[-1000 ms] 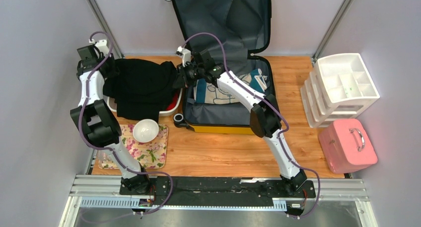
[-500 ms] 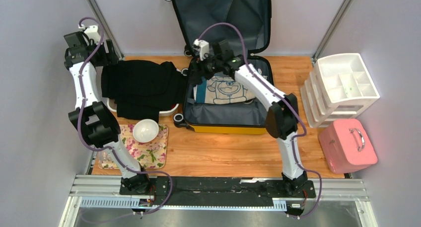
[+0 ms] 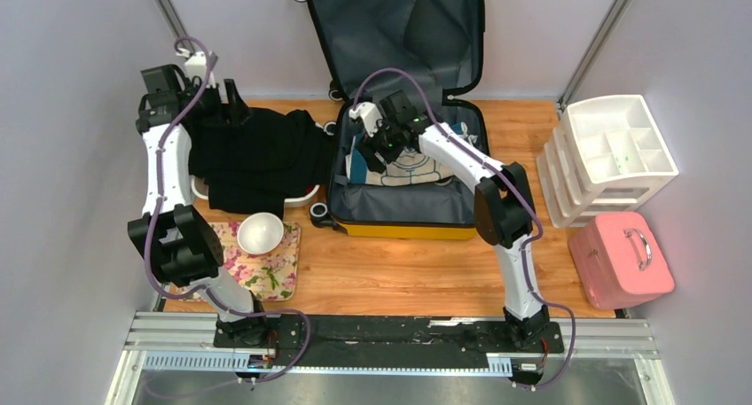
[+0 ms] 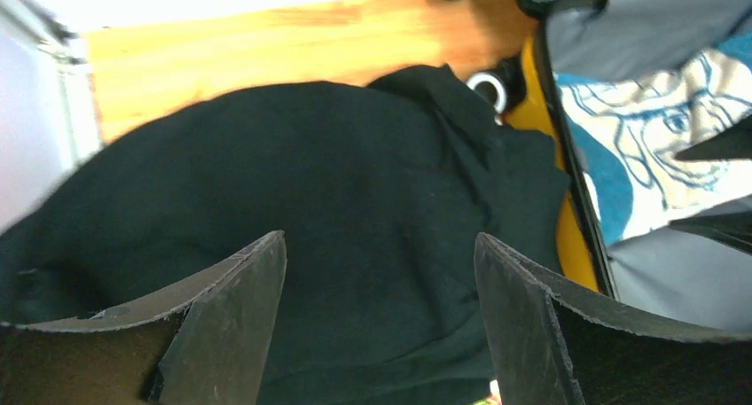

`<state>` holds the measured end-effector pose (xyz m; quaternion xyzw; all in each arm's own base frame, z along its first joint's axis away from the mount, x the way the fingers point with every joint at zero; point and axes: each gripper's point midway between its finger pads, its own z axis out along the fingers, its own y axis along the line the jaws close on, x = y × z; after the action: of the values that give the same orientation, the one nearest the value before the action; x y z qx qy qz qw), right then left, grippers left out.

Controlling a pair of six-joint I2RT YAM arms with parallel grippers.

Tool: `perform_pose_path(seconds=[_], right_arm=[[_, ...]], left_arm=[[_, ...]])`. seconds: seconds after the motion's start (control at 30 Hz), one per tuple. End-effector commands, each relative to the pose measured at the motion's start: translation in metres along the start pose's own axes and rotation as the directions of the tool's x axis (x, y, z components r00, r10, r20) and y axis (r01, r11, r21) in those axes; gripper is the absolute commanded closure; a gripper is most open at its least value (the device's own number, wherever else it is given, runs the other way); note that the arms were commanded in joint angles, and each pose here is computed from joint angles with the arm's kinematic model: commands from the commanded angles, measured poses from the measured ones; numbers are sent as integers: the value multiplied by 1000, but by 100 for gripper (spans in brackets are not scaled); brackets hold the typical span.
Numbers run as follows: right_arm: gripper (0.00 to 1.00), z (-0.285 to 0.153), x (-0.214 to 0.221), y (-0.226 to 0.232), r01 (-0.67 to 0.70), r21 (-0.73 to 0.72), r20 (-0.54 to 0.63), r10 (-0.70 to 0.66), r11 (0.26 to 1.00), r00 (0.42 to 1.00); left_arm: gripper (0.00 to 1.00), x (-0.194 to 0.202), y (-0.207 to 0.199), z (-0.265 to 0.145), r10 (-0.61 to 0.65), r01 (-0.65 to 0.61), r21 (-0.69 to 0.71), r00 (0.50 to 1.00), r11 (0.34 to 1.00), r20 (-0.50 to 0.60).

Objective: Open, take out, and arrange the luggage

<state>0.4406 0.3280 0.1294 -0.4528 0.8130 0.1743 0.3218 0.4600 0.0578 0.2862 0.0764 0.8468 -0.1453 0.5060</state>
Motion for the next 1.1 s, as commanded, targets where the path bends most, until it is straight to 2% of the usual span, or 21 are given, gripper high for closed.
perform_pose_path(seconds=[0.0,0.13,0.27,0.43,0.5,0.53,0.57,0.6,0.8,0.9,0.93,0.97,1.03,1.07], right_arm=[[26,17,-17,9,122,34,35,-123,992,992],[25,38,-8,23,157,21,19,-157,987,987],[25,55,-4,20,203,75,-2,-204,976,979],[39,60,1,-5,253,196,-55,-247,947,968],[61,54,-2,-8,259,208,-52,-253,943,966],[75,50,-5,-8,259,205,-42,-256,944,966],[95,47,-4,-7,255,190,-38,-253,948,967],[100,35,-14,-4,240,188,-10,-243,952,970],[100,-21,-45,-2,104,69,137,-113,992,984],[100,-47,-53,-6,36,8,199,-37,999,979],[100,-52,-52,-8,22,-8,210,-20,1000,977],[100,-61,-54,-11,-2,-28,232,8,1000,973],[100,-66,-55,-16,-24,-41,246,33,999,969],[100,-72,-57,-19,-37,-48,260,49,998,964]], left_arm=[[15,9,-34,-4,1,-1,94,1000,996,-1],[15,19,-43,-2,-57,59,123,998,991,-23],[14,27,-47,1,-77,82,137,996,987,-36],[14,35,-67,15,-48,59,184,997,981,-62],[14,33,-77,20,-25,37,204,998,978,-61],[14,32,-80,22,-23,36,210,998,977,-61],[14,32,-83,25,-24,38,221,998,975,-63],[14,30,-91,28,-15,29,239,998,971,-60],[14,37,-131,42,-16,46,324,995,945,-96],[14,40,-155,53,-124,162,350,984,923,-128],[14,40,-166,55,-199,242,359,968,901,-154],[13,30,-169,60,-221,248,373,969,894,-113],[13,31,-174,66,-342,369,370,929,853,-139],[13,29,-187,74,-357,381,390,924,838,-136]])
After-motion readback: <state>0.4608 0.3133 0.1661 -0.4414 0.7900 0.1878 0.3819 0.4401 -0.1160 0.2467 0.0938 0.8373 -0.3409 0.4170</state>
